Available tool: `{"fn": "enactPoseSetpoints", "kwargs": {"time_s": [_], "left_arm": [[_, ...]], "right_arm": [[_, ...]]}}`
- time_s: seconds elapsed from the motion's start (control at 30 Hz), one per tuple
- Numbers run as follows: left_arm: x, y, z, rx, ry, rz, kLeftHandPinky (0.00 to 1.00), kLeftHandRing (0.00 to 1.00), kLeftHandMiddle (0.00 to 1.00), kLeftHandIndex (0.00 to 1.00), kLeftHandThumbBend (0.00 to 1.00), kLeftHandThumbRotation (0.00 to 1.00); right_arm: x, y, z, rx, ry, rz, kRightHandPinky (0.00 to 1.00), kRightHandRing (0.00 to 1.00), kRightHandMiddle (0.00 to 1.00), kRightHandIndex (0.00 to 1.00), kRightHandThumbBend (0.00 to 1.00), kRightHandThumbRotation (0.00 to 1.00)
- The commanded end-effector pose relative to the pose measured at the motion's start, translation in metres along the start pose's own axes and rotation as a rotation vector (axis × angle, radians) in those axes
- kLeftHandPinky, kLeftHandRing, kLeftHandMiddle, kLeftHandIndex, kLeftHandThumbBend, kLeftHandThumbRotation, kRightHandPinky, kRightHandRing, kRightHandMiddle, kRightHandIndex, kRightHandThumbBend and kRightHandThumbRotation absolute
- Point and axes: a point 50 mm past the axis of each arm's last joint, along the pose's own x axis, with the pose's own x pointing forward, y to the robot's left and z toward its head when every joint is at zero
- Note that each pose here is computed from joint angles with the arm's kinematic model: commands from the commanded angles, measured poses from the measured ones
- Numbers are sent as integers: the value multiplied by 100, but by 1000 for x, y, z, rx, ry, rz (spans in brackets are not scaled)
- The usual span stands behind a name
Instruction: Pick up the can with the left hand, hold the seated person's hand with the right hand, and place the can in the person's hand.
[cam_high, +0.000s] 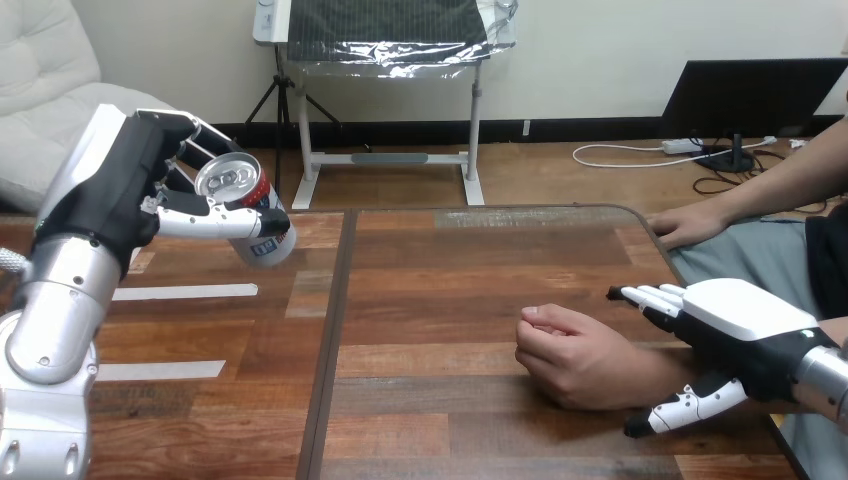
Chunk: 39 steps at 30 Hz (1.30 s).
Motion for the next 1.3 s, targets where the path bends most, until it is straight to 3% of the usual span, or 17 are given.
{"fn": "enactPoseSetpoints", "kwargs": {"time_s": [0.0,0.37,0.9,0.93,0.97,1.03,1.07,1.1,1.27], "left_arm": [[0,20,27,24,-128,69,26,34,39,45,66,0],[0,18,28,18,-134,58,26,34,39,44,66,0],[-1,17,28,7,-139,53,27,35,40,44,65,0],[-1,17,27,8,-139,52,26,34,39,44,65,0],[-1,18,27,8,-140,52,26,34,39,44,65,0],[-2,18,27,9,-142,52,26,34,39,44,65,0],[-2,18,27,8,-143,52,26,34,39,44,65,0],[-2,19,27,8,-144,52,26,34,39,44,65,0],[-2,19,27,2,-142,54,27,35,40,44,65,0]], "right_arm": [[-3,0,-13,-32,72,31,100,100,99,99,100,63],[3,7,-13,-71,110,33,100,98,97,97,100,56],[11,17,-13,-127,143,111,98,93,92,92,100,44],[12,20,-12,-128,150,128,92,89,88,88,100,40],[14,23,-11,-130,152,142,92,89,88,88,100,40],[15,25,-10,-133,154,155,78,84,84,84,100,38],[16,27,-9,-131,160,167,78,84,84,84,100,38],[16,27,-9,-129,165,176,71,82,82,83,100,37],[19,31,-6,-92,177,200,56,76,77,79,100,33]]}}
